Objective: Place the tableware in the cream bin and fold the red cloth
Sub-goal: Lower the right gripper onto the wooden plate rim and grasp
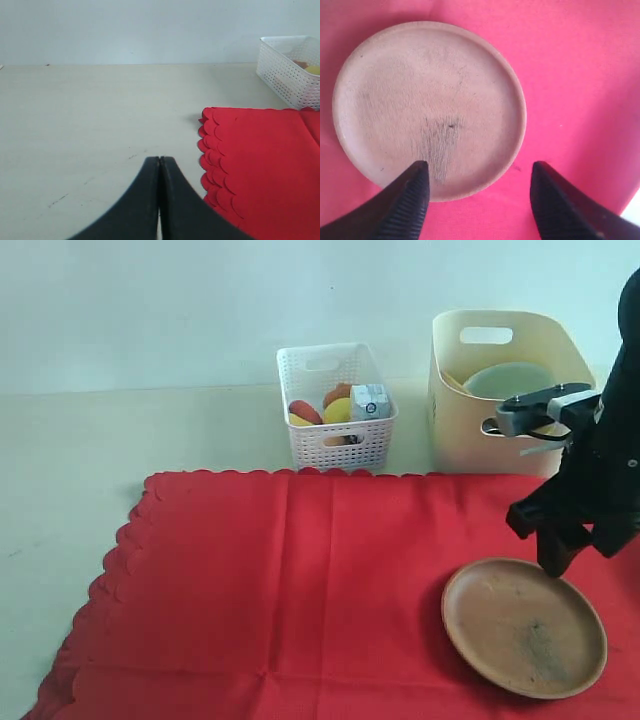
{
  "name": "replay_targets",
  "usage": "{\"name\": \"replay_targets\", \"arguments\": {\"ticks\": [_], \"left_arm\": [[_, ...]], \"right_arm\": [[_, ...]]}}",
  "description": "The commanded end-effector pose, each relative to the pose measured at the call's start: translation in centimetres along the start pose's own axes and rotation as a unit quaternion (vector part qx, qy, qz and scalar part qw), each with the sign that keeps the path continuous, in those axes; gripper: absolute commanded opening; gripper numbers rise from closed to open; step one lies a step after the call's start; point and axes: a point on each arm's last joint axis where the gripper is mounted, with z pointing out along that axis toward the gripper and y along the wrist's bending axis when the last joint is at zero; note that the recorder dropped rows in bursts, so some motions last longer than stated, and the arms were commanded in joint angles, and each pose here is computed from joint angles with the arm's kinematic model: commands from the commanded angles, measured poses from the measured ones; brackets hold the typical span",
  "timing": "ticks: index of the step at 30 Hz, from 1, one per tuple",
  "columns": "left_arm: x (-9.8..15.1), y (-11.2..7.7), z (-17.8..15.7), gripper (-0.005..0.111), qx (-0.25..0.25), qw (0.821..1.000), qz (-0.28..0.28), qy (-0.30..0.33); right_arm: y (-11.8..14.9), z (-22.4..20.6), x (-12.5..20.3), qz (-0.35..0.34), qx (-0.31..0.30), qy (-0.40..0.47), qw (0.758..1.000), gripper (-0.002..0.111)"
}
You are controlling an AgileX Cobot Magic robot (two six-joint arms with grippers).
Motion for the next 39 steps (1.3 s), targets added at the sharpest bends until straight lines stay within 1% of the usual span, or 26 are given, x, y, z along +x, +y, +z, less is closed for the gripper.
{"name": "replay_targets", "arguments": {"ticks": [1, 5, 8, 10, 19, 24, 26, 30, 33, 39], "left_arm": [[0.0, 0.0, 0.0, 0.000, 0.000, 1.000, -0.002, -0.007], [0.0, 0.0, 0.0, 0.000, 0.000, 1.000, -0.002, -0.007], [0.0, 0.0, 0.0, 0.000, 0.000, 1.000, -0.002, -0.007], [0.0, 0.0, 0.0, 0.000, 0.000, 1.000, -0.002, -0.007], [0.0, 0.0, 0.0, 0.000, 0.000, 1.000, -0.002, -0.007], [0.0, 0.0, 0.0, 0.000, 0.000, 1.000, -0.002, -0.007], [0.0, 0.0, 0.0, 0.000, 0.000, 1.000, -0.002, -0.007], [0.0, 0.0, 0.0, 0.000, 0.000, 1.000, -0.002, -0.007], [0.0, 0.0, 0.0, 0.000, 0.000, 1.000, -0.002, -0.007], [0.0, 0.0, 0.0, 0.000, 0.000, 1.000, -0.002, -0.007]], "right_arm": [[-0.5, 0.2, 0.1, 0.005, -0.019, 0.000, 1.000, 0.057], [-1.2, 0.4, -0.1, 0.013, -0.082, -0.009, 0.996, 0.057], [-2.1, 0.8, -0.3, 0.032, -0.109, -0.022, 0.993, 0.057], [-2.8, 1.2, -0.4, 0.045, -0.115, -0.020, 0.992, 0.057], [-5.4, 5.1, -0.5, 0.049, -0.133, 0.030, 0.989, 0.057], [-6.8, 7.2, -0.8, 0.066, -0.136, 0.034, 0.988, 0.057], [-7.0, 7.8, -0.8, 0.060, -0.146, 0.036, 0.987, 0.057], [-6.6, 8.7, -1.0, 0.031, -0.177, 0.037, 0.983, 0.057], [-6.2, 9.0, -1.3, 0.024, -0.202, 0.028, 0.979, 0.057], [-6.2, 9.9, -1.3, 0.025, -0.208, 0.041, 0.977, 0.056]]}}
